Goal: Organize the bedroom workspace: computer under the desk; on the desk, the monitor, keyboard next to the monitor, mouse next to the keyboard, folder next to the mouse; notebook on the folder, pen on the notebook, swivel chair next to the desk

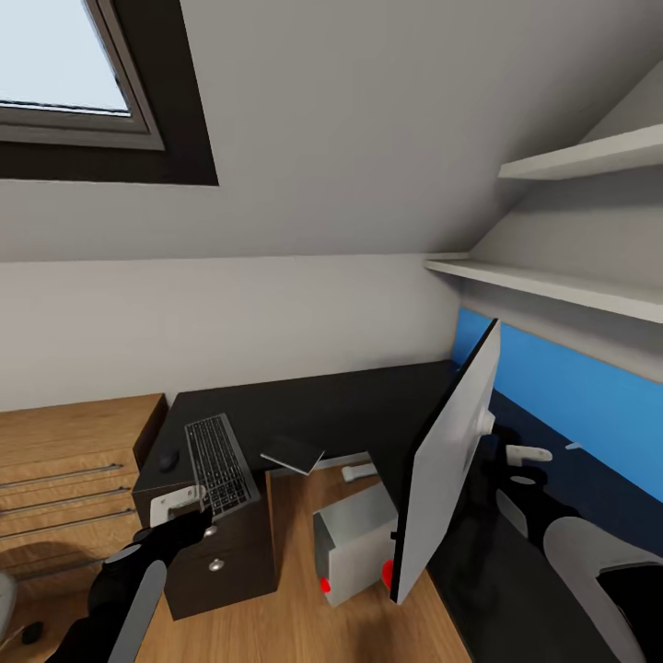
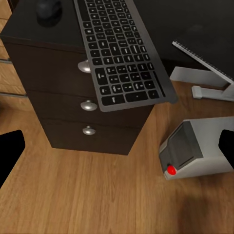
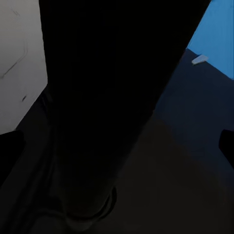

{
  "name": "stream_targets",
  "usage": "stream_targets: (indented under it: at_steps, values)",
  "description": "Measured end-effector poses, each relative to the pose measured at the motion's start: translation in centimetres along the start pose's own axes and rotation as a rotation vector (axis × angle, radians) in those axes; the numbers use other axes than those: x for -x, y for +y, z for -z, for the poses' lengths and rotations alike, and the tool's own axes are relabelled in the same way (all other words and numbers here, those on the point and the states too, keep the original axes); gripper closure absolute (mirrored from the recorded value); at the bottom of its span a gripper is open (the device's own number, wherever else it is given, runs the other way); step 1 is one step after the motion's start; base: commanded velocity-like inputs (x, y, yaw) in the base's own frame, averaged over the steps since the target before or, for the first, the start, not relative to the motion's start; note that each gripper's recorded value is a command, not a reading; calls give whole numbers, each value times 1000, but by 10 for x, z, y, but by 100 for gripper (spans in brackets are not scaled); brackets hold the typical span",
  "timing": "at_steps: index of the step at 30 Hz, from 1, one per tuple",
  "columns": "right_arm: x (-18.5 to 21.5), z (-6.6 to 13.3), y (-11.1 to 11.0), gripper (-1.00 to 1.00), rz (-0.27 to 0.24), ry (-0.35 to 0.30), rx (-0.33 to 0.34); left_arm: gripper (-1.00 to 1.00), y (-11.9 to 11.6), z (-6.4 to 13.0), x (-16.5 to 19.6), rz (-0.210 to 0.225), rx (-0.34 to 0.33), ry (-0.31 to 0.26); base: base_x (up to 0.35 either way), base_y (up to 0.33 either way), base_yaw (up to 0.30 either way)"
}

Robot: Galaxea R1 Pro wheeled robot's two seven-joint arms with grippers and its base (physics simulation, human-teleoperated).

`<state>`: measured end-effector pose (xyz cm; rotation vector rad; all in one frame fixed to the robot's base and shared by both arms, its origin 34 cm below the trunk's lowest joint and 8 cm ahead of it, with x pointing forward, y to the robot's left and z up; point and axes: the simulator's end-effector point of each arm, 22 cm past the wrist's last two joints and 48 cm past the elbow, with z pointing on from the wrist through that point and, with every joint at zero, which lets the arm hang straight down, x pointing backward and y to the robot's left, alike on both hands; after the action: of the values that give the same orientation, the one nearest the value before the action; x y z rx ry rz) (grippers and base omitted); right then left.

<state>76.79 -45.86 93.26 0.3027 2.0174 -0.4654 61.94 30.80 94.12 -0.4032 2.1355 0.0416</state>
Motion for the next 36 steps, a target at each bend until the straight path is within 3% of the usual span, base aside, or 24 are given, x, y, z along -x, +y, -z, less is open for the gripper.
stream_targets:
  at_steps: [36]
  values:
    - [1,0,-3,-100,-3,-1,-4,-100,1,-1,-2,-1,-2,6,45,0,0]
